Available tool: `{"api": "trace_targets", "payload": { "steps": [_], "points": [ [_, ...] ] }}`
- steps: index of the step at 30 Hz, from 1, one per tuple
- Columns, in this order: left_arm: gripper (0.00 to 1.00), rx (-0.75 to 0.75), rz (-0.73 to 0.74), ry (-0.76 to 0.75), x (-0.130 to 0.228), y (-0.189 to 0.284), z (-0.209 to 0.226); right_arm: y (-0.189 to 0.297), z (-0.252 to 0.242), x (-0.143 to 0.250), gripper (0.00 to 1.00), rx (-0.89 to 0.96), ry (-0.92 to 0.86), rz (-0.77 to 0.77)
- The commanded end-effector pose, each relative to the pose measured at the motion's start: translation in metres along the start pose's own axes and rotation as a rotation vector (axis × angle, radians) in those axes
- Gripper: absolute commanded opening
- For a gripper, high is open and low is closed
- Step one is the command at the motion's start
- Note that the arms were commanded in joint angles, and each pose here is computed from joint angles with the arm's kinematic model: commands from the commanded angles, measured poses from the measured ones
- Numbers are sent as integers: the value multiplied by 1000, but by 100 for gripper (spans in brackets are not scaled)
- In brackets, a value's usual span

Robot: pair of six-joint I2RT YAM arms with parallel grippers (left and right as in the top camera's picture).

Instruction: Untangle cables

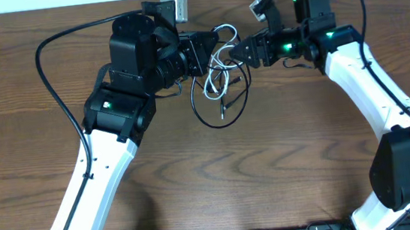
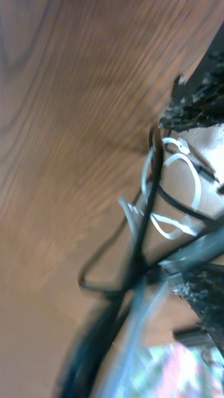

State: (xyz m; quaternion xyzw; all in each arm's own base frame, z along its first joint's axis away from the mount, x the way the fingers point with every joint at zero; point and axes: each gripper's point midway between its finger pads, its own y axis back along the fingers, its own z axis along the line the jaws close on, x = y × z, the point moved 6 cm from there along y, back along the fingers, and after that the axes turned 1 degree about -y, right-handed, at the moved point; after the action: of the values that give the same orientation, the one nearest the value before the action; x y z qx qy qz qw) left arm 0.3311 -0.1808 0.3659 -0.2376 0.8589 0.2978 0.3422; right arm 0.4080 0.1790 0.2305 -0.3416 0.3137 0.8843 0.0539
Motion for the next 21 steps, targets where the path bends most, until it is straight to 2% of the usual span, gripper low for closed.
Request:
{"api": "trace_targets", "payload": {
  "steps": [1, 3, 5, 11, 17, 19, 21],
  "points": [
    [7, 22, -6, -5, -2, 4, -5, -16, -37, 6, 60, 282, -130, 5],
    [7, 21, -7, -6, -3, 5, -5, -15, -71, 18, 61, 523, -348, -19],
    [7, 11, -18, -9, -6, 7, -1, -9, -99, 36, 55, 695, -468, -6],
    [8, -65, -89, 23, -25, 26, 29, 33, -136, 71, 49, 917, -599, 111],
    [7, -148, -160, 65, -44, 49, 64, 69, -159, 87, 48, 958, -662, 168],
    [7, -130, -158, 72, -45, 54, 67, 66, -158, 84, 52, 835, -587, 200],
    [7, -99, -145, 72, -45, 54, 65, 53, -145, 76, 60, 626, -472, 218]
  ]
}}
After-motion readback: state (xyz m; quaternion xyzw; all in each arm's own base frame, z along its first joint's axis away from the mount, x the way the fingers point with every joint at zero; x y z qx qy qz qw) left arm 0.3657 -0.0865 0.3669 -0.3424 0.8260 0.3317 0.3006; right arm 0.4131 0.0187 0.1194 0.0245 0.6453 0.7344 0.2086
